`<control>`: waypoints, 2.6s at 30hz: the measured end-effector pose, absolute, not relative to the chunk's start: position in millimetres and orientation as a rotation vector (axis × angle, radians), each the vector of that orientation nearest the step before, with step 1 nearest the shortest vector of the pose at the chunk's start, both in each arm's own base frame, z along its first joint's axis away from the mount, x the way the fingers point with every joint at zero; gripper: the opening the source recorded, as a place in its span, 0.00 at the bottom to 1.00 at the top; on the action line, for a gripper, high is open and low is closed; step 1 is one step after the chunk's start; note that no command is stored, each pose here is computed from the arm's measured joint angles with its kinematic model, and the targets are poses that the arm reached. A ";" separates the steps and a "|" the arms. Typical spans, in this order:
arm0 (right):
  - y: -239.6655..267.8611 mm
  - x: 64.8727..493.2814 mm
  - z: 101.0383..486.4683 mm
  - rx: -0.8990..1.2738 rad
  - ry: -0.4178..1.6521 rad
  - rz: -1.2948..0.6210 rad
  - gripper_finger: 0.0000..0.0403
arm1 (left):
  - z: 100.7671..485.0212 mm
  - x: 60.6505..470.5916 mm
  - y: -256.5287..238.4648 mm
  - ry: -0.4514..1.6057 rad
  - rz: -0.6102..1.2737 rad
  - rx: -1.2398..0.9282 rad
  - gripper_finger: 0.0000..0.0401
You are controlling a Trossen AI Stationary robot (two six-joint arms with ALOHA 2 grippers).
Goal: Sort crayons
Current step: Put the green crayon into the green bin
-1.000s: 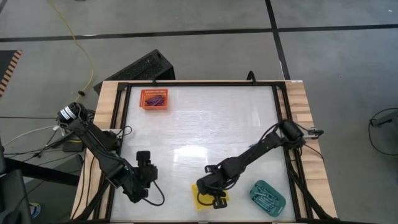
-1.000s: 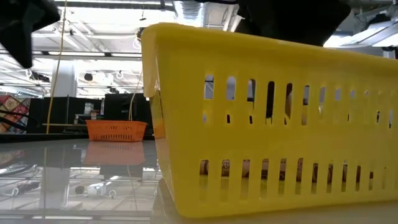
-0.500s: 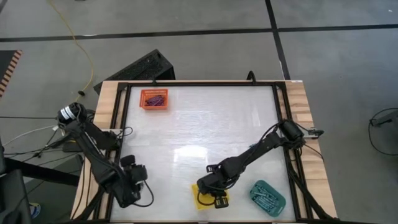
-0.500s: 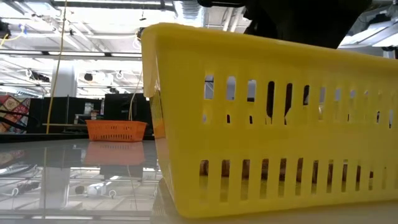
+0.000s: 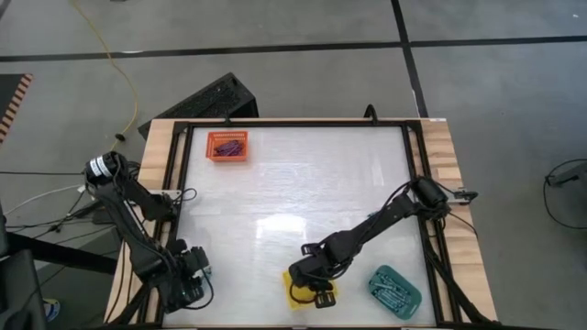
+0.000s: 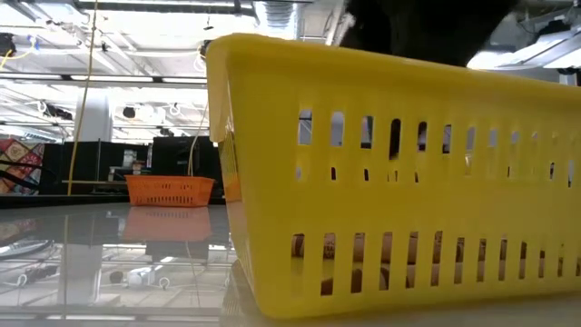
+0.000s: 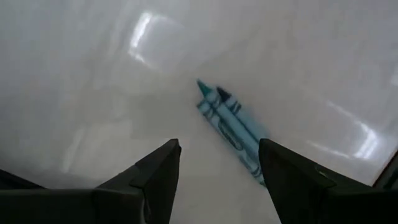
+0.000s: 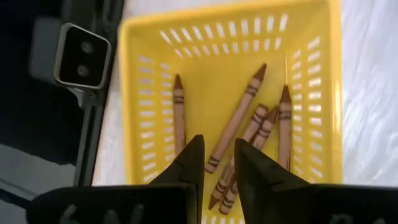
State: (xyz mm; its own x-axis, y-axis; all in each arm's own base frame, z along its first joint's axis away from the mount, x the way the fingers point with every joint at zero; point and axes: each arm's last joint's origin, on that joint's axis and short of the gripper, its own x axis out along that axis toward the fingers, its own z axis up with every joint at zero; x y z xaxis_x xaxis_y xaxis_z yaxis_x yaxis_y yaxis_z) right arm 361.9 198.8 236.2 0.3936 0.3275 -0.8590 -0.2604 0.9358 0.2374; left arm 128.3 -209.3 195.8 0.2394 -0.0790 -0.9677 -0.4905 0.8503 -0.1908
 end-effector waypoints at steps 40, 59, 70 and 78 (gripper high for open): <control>204.6 363.1 256.0 0.016 1.054 0.365 0.20 | 143.6 130.8 -202.1 1.350 0.455 -0.514 0.52; 204.9 363.5 256.3 -0.006 1.044 0.381 0.20 | 173.6 90.1 -232.2 1.671 0.078 -0.166 0.33; 205.8 363.0 256.3 -0.008 1.044 0.383 0.20 | 143.2 80.2 -247.1 1.783 -0.079 0.079 0.33; 206.7 362.5 256.3 -0.008 1.044 0.386 0.20 | 152.6 84.0 -249.5 1.757 -0.098 0.133 0.32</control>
